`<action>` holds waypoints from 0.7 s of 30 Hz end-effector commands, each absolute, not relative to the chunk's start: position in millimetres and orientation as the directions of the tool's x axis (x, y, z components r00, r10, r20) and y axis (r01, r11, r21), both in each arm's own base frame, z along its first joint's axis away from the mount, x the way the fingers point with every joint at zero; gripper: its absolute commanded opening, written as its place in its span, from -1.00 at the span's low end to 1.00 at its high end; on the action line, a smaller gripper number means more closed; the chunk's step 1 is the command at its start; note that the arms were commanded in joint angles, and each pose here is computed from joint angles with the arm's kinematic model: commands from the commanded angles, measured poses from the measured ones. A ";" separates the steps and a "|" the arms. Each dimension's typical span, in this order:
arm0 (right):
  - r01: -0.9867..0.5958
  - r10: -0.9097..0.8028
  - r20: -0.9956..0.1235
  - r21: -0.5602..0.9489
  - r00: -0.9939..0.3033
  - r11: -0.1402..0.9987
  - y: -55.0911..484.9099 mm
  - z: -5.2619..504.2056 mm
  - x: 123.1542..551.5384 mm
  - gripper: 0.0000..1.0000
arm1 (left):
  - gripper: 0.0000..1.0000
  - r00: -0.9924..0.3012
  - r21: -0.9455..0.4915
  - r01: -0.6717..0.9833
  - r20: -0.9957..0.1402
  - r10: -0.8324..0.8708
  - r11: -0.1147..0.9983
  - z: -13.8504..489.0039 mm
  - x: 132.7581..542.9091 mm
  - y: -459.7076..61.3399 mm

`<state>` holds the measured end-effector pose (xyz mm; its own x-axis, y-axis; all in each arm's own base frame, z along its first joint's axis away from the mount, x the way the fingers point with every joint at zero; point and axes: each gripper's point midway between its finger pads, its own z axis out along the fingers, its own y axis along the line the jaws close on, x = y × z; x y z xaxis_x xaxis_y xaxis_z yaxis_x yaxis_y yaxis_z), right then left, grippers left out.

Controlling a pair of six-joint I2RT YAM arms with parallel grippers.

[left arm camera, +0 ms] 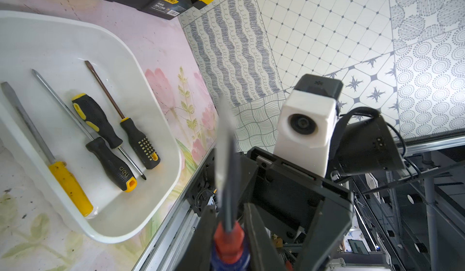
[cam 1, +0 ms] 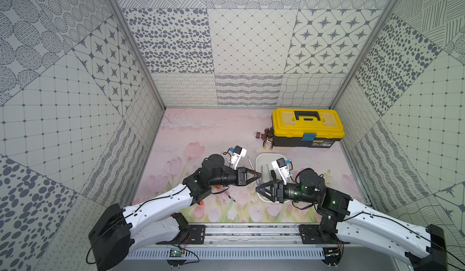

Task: Put the screwdriver on the desktop into the storage box
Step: Place the screwdriver in the storage box.

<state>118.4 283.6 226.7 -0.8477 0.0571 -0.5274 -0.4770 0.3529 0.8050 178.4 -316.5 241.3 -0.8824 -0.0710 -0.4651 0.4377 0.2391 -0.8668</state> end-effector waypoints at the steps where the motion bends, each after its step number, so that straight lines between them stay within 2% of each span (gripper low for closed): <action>1: -0.502 0.060 -0.549 0.799 -0.834 0.330 285.0 233.6 119.2 -0.08 | -1.00 -0.826 -0.819 0.555 -0.564 -0.026 0.146 267.1 165.0 -317.4; 8: -0.508 0.049 -0.548 0.802 -0.835 0.314 287.8 236.4 117.3 -0.59 | -1.00 -0.828 -0.820 0.551 -0.560 -0.020 0.152 265.5 165.3 -318.0; 15: -0.508 0.047 -0.547 0.804 -0.836 0.310 289.0 235.0 117.2 -0.95 | -1.00 -0.835 -0.824 0.537 -0.550 -0.029 0.182 259.6 169.4 -317.5; 16: -0.507 0.048 -0.546 0.803 -0.836 0.313 288.8 234.0 117.6 -1.00 | -0.76 -0.839 -0.827 0.525 -0.542 -0.039 0.201 256.8 172.6 -316.8; 17: -0.506 0.050 -0.546 0.802 -0.836 0.317 288.7 233.3 118.3 -1.00 | -0.42 -0.841 -0.828 0.520 -0.540 -0.045 0.212 255.0 174.3 -316.7; 19: -0.497 0.056 -0.544 0.799 -0.837 0.337 287.2 230.0 120.8 -1.00 | 0.11 -0.846 -0.831 0.507 -0.531 -0.055 0.230 252.5 177.6 -316.3; 21: -0.487 0.069 -0.546 0.792 -0.835 0.368 284.7 227.6 125.3 -1.00 | 0.35 -0.847 -0.831 0.487 -0.524 -0.084 0.269 249.2 184.0 -313.1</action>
